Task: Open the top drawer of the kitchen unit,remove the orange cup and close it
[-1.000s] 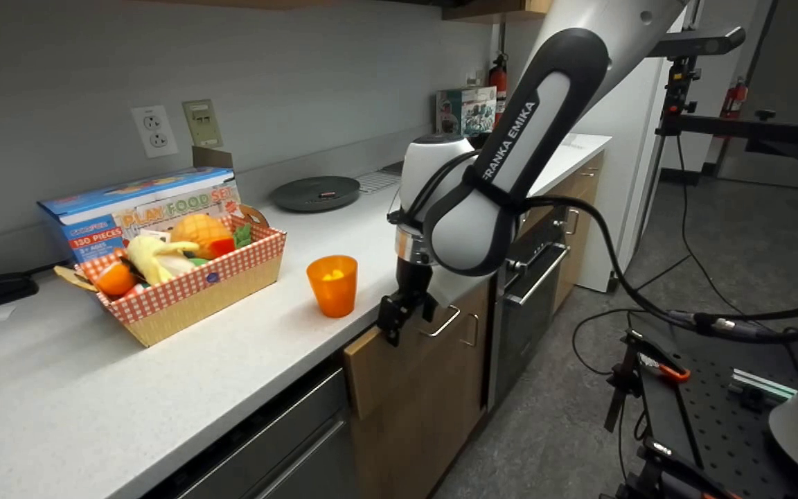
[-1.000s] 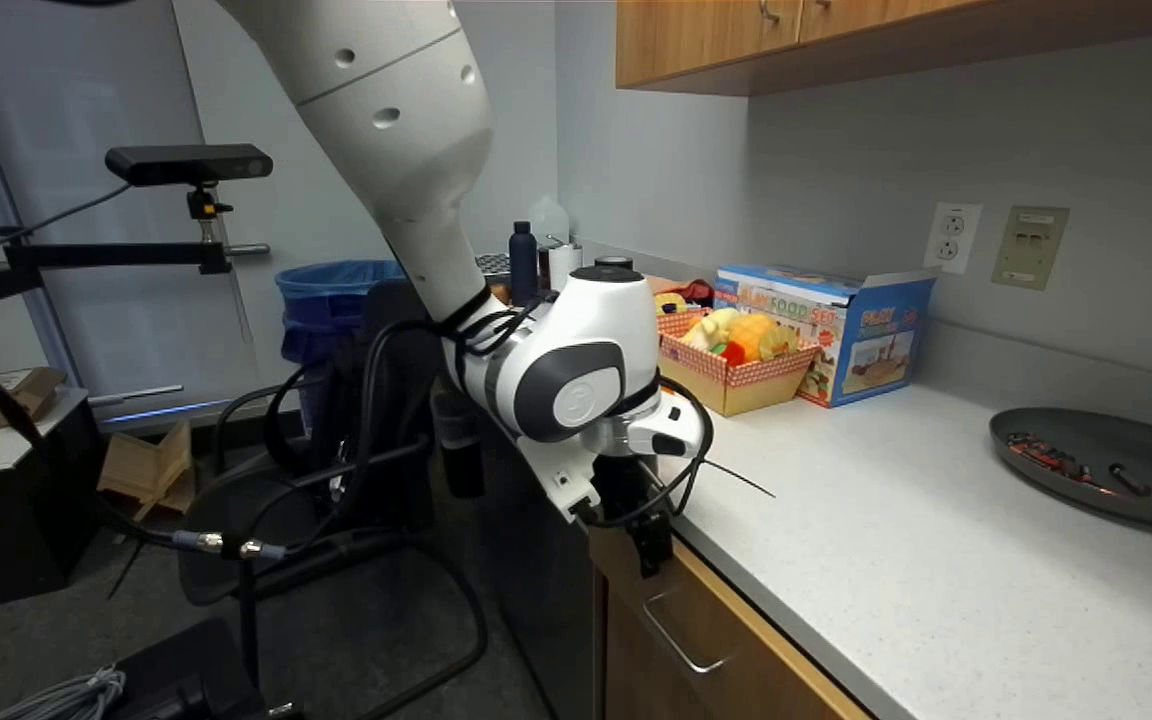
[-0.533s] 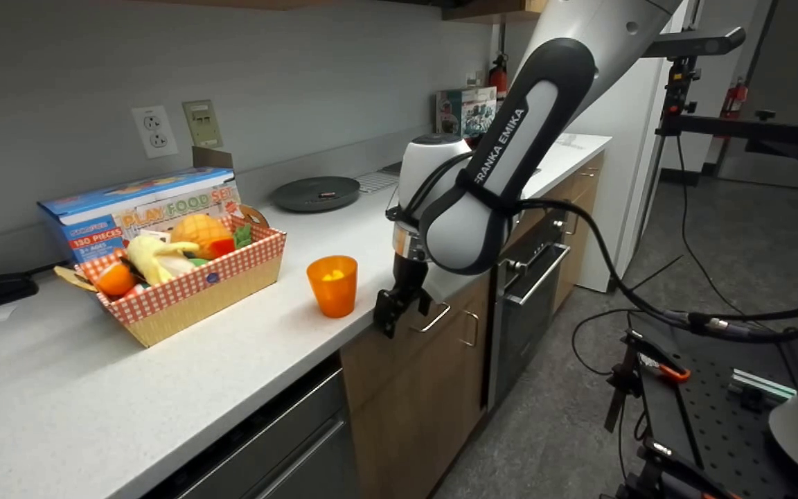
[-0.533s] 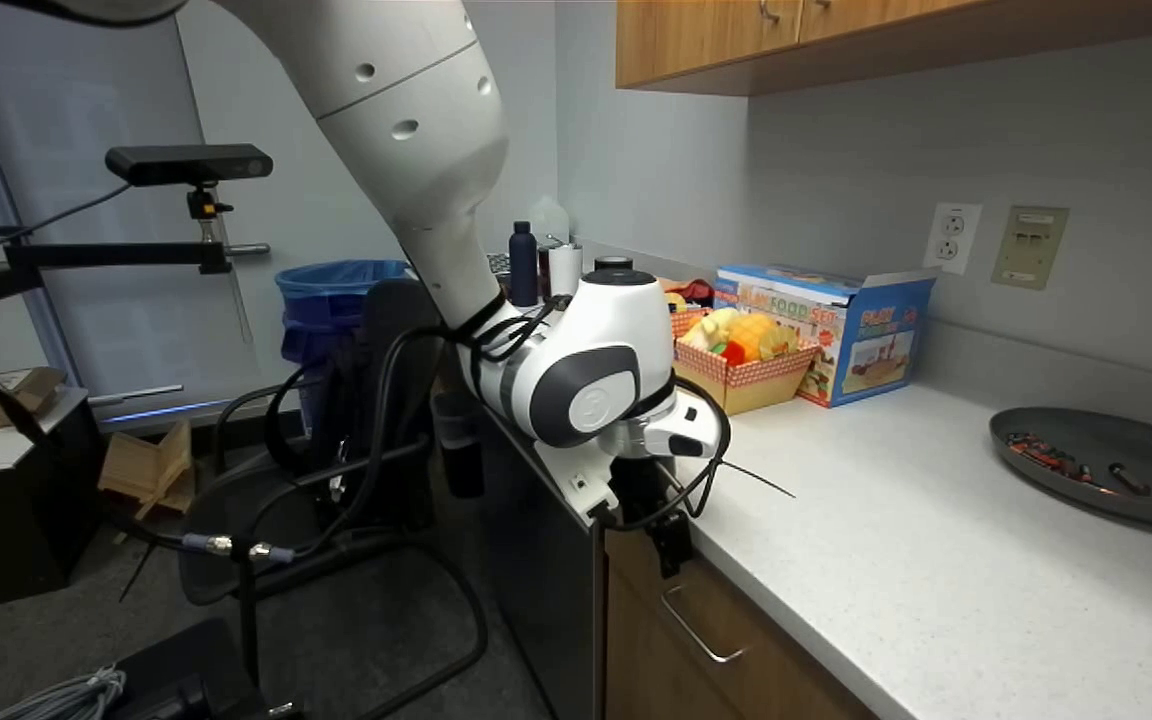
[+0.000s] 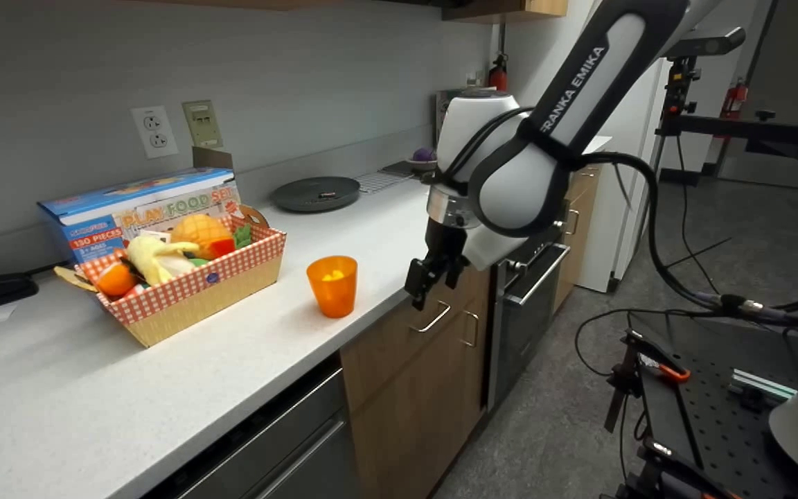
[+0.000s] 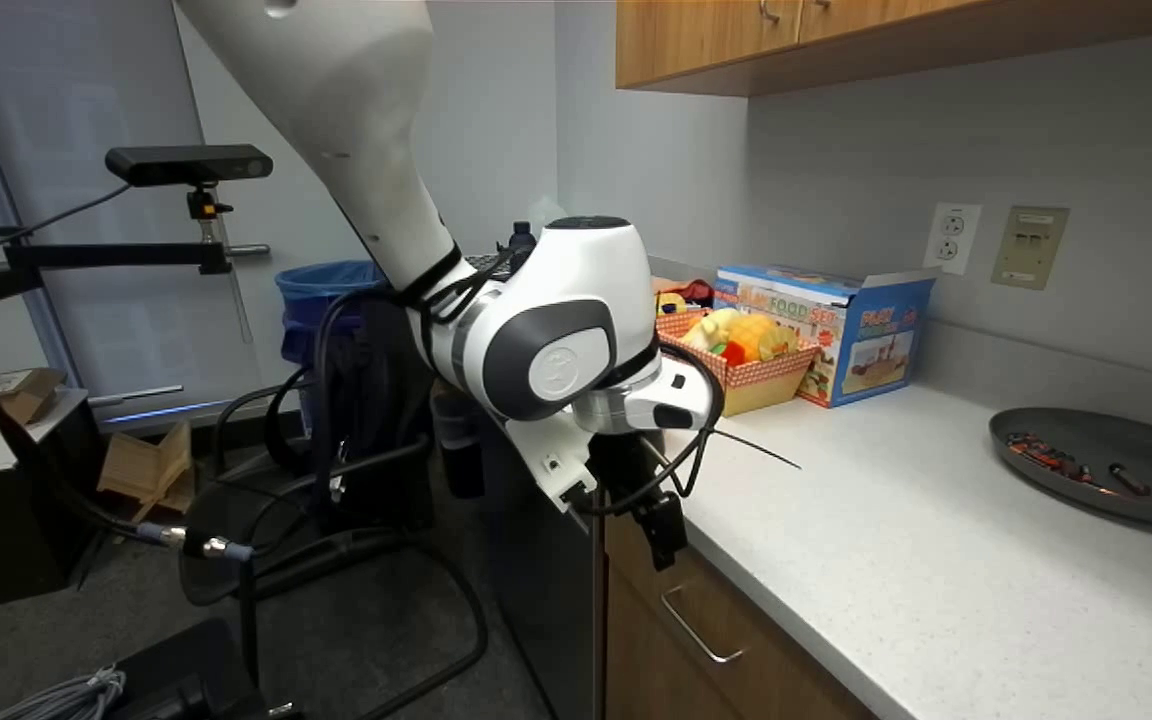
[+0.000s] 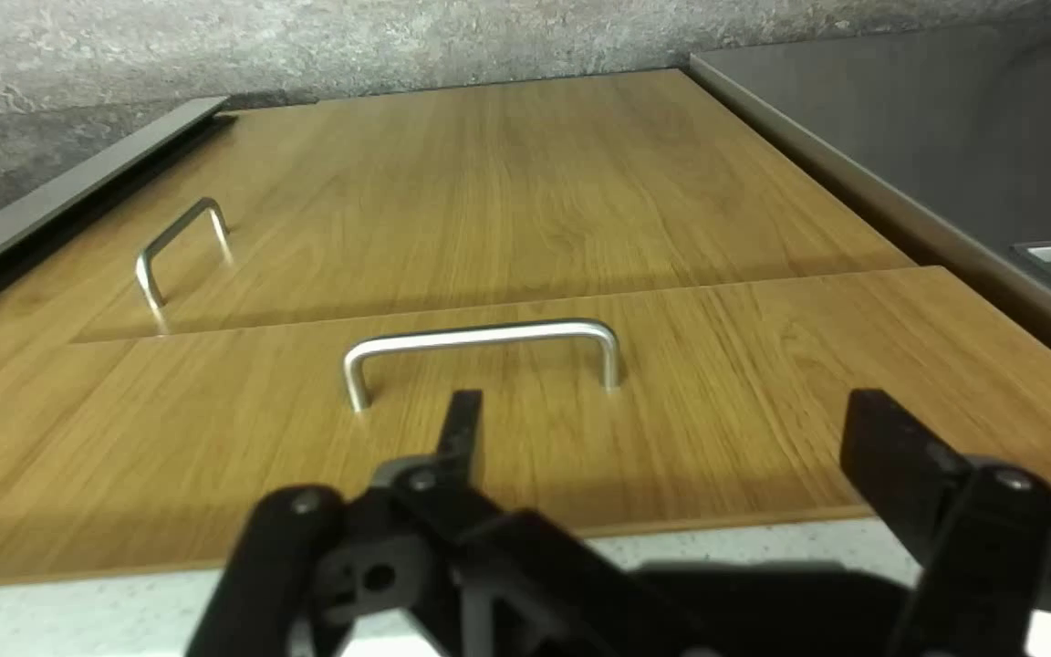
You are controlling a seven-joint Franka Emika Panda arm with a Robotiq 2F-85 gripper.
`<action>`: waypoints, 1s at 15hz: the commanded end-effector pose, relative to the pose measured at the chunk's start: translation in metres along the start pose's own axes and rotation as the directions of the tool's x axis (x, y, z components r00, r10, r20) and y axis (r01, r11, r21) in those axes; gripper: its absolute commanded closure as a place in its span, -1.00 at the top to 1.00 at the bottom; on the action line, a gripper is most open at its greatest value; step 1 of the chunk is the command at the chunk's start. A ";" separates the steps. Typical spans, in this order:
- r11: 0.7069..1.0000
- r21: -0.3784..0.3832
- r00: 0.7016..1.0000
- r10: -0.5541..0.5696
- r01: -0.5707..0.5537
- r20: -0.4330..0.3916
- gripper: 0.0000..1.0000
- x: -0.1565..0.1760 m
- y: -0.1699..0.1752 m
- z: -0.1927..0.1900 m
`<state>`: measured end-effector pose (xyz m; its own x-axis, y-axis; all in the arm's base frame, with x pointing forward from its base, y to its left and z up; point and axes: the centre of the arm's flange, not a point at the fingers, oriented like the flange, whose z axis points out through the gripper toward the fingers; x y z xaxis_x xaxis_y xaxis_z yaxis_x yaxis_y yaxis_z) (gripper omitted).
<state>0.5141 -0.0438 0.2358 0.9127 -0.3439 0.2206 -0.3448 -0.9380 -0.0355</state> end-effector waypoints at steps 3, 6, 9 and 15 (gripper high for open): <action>1.000 0.031 0.999 -0.004 0.005 -0.054 1.00 -0.042 0.015 -0.080; 0.999 0.046 0.996 -0.010 0.014 -0.094 1.00 -0.055 0.018 -0.106; 0.998 0.052 0.992 -0.014 0.021 -0.128 1.00 -0.065 0.019 -0.126; 0.997 0.073 0.985 0.007 0.005 -0.173 1.00 -0.083 0.018 -0.148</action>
<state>0.4228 -0.0297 0.3456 0.8692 -0.3186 0.3781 -0.3054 -0.9473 -0.0962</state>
